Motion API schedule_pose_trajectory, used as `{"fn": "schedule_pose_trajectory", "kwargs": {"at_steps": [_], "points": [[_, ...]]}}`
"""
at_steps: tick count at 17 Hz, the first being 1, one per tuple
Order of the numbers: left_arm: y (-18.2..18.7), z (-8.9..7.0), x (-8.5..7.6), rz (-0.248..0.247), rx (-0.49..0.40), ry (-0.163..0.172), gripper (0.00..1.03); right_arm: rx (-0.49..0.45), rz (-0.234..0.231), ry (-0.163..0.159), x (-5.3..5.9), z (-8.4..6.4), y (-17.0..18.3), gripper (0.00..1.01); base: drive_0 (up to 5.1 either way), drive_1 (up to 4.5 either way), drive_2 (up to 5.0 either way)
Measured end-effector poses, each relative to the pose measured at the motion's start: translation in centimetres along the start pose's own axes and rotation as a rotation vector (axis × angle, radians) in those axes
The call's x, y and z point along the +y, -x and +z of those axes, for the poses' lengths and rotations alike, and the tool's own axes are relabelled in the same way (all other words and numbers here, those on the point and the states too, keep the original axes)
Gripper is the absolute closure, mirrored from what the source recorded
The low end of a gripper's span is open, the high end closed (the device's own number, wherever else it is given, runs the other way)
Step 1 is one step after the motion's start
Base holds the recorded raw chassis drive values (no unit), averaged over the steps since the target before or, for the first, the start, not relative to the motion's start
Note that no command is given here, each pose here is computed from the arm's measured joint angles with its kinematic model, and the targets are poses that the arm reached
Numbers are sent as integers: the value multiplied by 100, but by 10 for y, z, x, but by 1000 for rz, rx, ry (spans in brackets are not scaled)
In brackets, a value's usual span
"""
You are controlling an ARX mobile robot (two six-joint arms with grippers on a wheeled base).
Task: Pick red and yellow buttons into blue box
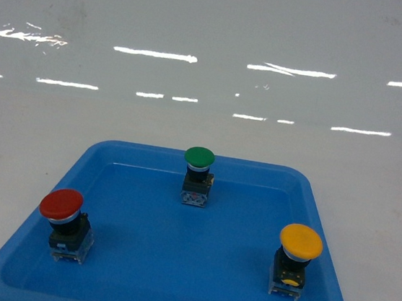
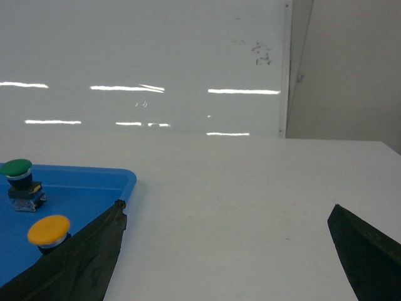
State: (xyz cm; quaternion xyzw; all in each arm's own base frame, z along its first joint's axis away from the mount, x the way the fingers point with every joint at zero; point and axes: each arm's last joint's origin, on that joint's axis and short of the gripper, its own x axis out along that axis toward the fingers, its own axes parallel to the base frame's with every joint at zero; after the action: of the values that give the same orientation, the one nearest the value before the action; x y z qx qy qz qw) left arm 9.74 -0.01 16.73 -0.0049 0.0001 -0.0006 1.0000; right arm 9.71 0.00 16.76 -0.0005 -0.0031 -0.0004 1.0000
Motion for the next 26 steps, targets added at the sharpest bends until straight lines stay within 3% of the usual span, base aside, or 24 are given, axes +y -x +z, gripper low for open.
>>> {"fn": "schedule_pose_trajectory", "kwargs": {"at_steps": [11,17,19,22,24,26], "points": [[0,0,0,-1,0,0,5,-5,-1,0,0,1,0,3,0,0,0],[0,1,-2,-45,-10,9,5,-30,35,-5,1,3,0,3,0,0,0],[-2,4,-1,-47,-30,14,5,-35,33,-7,1,5,-5,3,0,0,0],[-10,4,1,-51,0,35,5,6,-7,-32,-7,6,-16,3,0,0,0],[-21,16,2,-29,8,55,5,6,18,-35,-8,18,-24,3,0,0,0],[-34,35,-3,-78,-4,42,5,-8,26,-34,-9,31,-32,3,0,0,0]]}}
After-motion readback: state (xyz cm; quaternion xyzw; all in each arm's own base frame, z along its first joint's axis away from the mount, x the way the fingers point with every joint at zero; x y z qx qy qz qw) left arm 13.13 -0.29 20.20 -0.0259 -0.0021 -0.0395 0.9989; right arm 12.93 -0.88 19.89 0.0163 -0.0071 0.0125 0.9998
